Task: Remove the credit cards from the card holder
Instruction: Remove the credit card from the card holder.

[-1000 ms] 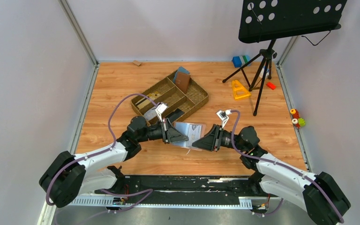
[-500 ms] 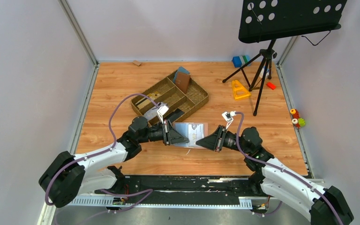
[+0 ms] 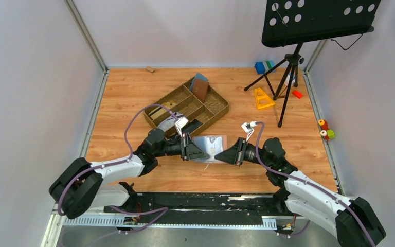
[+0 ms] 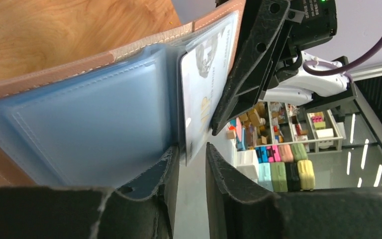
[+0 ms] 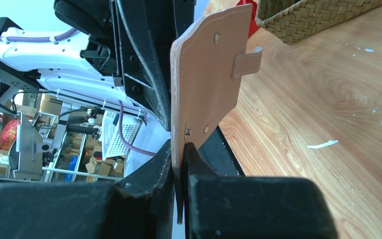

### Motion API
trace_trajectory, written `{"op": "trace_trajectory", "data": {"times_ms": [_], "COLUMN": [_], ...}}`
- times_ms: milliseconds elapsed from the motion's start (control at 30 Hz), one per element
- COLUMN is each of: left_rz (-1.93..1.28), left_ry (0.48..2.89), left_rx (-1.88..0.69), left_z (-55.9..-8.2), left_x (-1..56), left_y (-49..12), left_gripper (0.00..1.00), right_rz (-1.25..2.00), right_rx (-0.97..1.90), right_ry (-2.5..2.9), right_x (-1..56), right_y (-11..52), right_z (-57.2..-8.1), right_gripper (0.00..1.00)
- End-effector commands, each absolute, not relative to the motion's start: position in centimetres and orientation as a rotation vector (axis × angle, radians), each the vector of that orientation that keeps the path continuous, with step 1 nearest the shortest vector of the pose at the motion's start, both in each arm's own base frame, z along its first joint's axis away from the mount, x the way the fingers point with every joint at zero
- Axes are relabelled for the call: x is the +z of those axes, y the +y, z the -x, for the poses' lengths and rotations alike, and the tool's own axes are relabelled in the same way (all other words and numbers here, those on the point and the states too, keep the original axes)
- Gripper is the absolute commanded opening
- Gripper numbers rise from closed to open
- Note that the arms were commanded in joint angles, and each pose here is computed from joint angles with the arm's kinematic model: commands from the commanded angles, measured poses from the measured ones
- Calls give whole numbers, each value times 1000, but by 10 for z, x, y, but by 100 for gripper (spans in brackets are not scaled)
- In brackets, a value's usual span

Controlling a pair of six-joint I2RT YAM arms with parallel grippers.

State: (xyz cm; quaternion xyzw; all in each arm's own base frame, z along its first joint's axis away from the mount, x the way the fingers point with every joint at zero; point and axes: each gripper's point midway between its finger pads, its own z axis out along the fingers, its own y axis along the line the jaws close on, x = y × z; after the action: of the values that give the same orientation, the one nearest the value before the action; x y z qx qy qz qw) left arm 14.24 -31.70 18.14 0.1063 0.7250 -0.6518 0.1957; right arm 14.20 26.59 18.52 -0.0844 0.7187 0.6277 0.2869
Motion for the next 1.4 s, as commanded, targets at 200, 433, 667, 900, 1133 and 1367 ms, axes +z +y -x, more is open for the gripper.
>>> {"op": "trace_trajectory", "data": {"times_ms": [200,433,667,900,1133,1367], "left_rz": [-386,-361,-382,-375,-398,-394], "left_ry": [1876,1904,1969,1981,1919,1947], "left_rx": [-1969,-1938,-1838,-1778,-1860,-1858], "left_z": [-132,-134,-134,-135,-133,-136], "left_x": [210,200,188,187,201,198], "left_y": [-326,-316,-310,-302,-306,-311], "left_gripper": [0,0,0,0,47,55], "right_rz": [309,220,164,137,183,217], "right_rx": [1746,1686,1666,1660,1727,1785], "right_ry": [1769,1784,1797,1806,1781,1742], "right_x": [216,208,205,200,208,219], "right_y": [269,257,249,246,251,253], "right_z": [-135,-144,-150,-152,-146,-141], "right_gripper": [6,38,12,1,0,0]}}
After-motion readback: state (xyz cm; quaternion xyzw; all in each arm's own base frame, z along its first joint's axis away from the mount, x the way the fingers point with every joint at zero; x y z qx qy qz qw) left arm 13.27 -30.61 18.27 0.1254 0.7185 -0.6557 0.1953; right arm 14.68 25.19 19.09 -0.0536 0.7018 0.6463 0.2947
